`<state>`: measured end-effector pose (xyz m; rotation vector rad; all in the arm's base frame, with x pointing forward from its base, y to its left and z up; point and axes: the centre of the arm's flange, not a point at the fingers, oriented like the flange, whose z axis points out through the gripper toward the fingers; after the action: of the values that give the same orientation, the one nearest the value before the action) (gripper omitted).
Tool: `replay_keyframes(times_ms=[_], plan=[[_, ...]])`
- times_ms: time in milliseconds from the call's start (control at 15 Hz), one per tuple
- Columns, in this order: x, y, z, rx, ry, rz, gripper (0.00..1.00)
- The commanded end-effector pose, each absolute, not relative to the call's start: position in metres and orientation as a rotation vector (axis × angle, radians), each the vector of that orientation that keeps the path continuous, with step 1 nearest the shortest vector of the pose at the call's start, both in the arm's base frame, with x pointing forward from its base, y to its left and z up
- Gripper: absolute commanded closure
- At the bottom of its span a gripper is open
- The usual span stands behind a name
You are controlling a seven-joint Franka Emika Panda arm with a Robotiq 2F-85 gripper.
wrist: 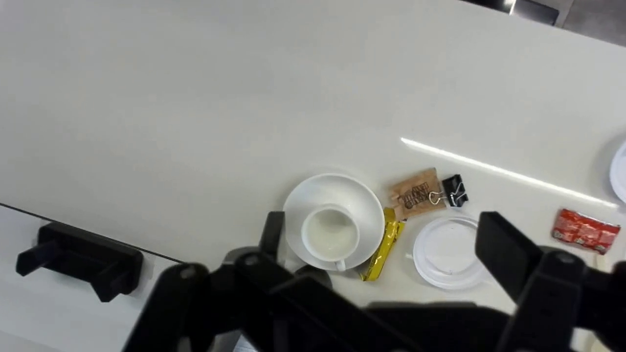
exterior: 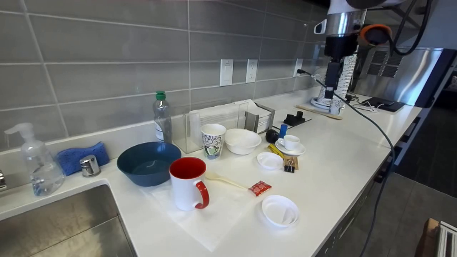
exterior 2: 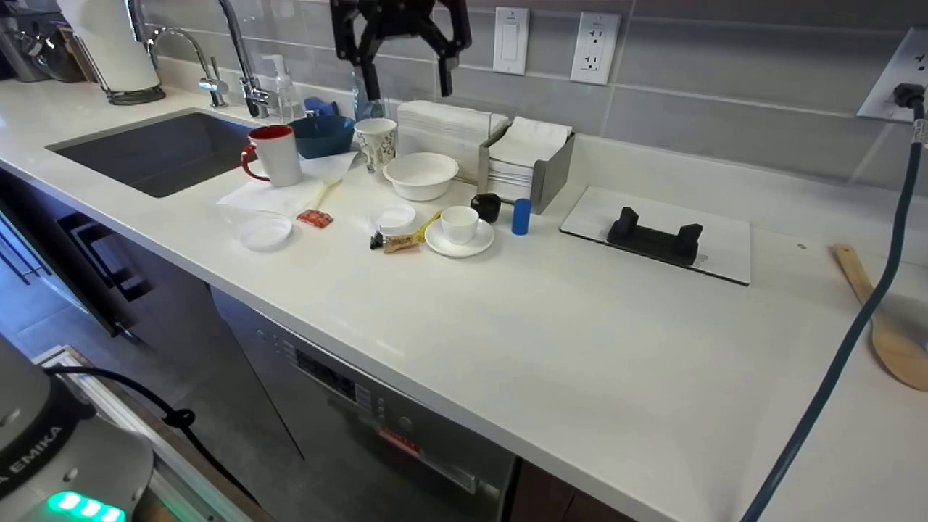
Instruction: Move the white plate to the left
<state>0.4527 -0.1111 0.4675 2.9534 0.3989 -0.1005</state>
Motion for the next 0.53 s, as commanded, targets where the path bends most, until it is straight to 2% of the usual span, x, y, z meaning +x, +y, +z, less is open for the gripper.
replay_keyframes(times_ms=[0,467], plan=[[0.447,-0.121,0.429,2.992,0.450,0.035,0.00],[0.453,-0.199,0.378,3.300,0.446,0.246,0.00]])
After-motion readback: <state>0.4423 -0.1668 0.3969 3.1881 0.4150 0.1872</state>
